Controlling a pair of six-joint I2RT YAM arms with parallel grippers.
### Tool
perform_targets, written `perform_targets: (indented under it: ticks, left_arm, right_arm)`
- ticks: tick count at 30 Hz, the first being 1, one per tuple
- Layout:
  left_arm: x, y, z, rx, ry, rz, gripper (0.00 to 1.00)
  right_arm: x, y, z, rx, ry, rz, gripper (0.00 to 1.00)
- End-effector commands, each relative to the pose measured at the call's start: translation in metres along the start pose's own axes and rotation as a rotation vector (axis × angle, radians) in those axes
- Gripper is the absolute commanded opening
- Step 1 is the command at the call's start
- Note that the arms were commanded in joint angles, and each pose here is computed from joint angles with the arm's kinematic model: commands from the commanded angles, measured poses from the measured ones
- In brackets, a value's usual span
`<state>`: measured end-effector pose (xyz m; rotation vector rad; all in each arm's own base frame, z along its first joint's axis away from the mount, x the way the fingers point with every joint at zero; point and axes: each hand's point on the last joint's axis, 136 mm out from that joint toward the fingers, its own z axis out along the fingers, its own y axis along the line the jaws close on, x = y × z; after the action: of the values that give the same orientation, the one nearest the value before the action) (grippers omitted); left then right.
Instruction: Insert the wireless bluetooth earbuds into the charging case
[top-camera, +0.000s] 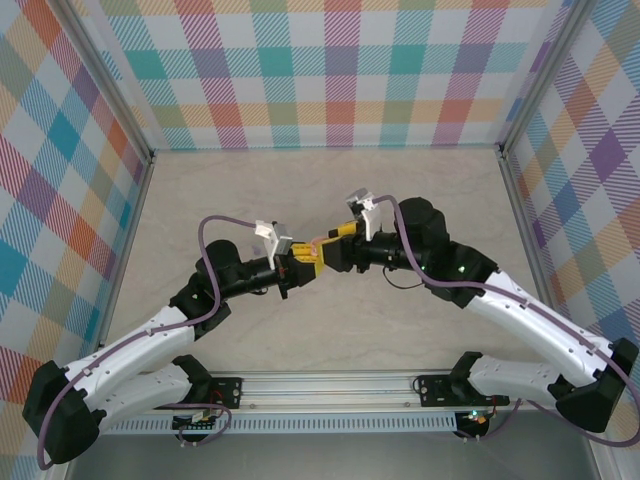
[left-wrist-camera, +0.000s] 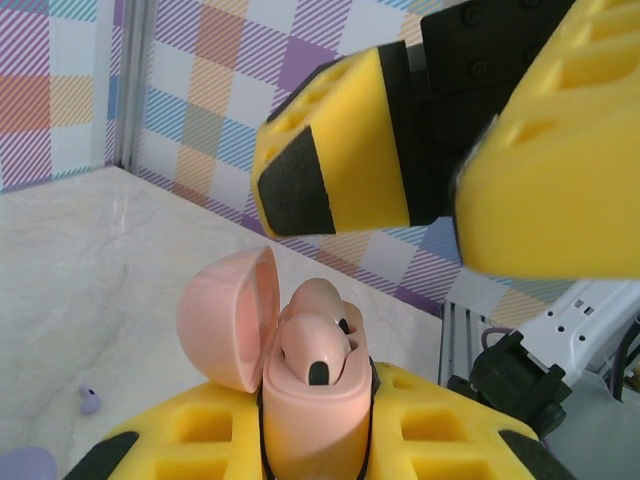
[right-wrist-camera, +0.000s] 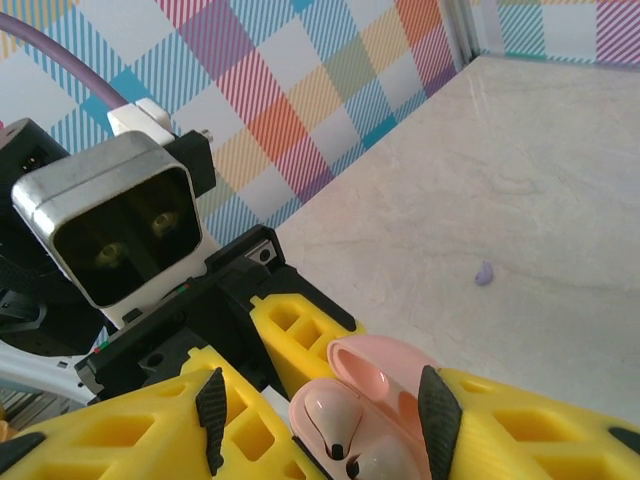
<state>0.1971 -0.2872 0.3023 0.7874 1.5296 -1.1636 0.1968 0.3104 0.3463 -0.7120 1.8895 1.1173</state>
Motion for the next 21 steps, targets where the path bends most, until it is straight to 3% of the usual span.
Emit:
perform_targets:
  ticks: [1,4,7,12,21]
  left_arm:
    - [-0.017,-0.018,-0.002,0.049,-0.027,0.056,0.16]
    - [-0.02,-0.017,-0.004,0.042,-0.038,0.061,0.15]
    - [-0.026,-0.022,-0.007,0.058,-0.063,0.07,0.15]
    - [-0.042,-0.036,-0.017,0.102,-0.141,0.101,0.15]
    - [-0.043,-0.038,-0.02,0.11,-0.159,0.098,0.15]
  right_arm:
    - [-0.02,0.009,-0.019,0.009,-0.085,-0.045,0.55]
    - [-0.021,-0.005,-0.024,0.092,-0.106,-0.016,0.51]
    - [-0.016,-0.028,-0.026,0.216,-0.102,0.033,0.38]
    - [0.0,-0.055,-0.015,0.32,-0.001,0.106,0.22]
    - [0.008,-0.035,0.008,0.146,0.071,0.12,0.15]
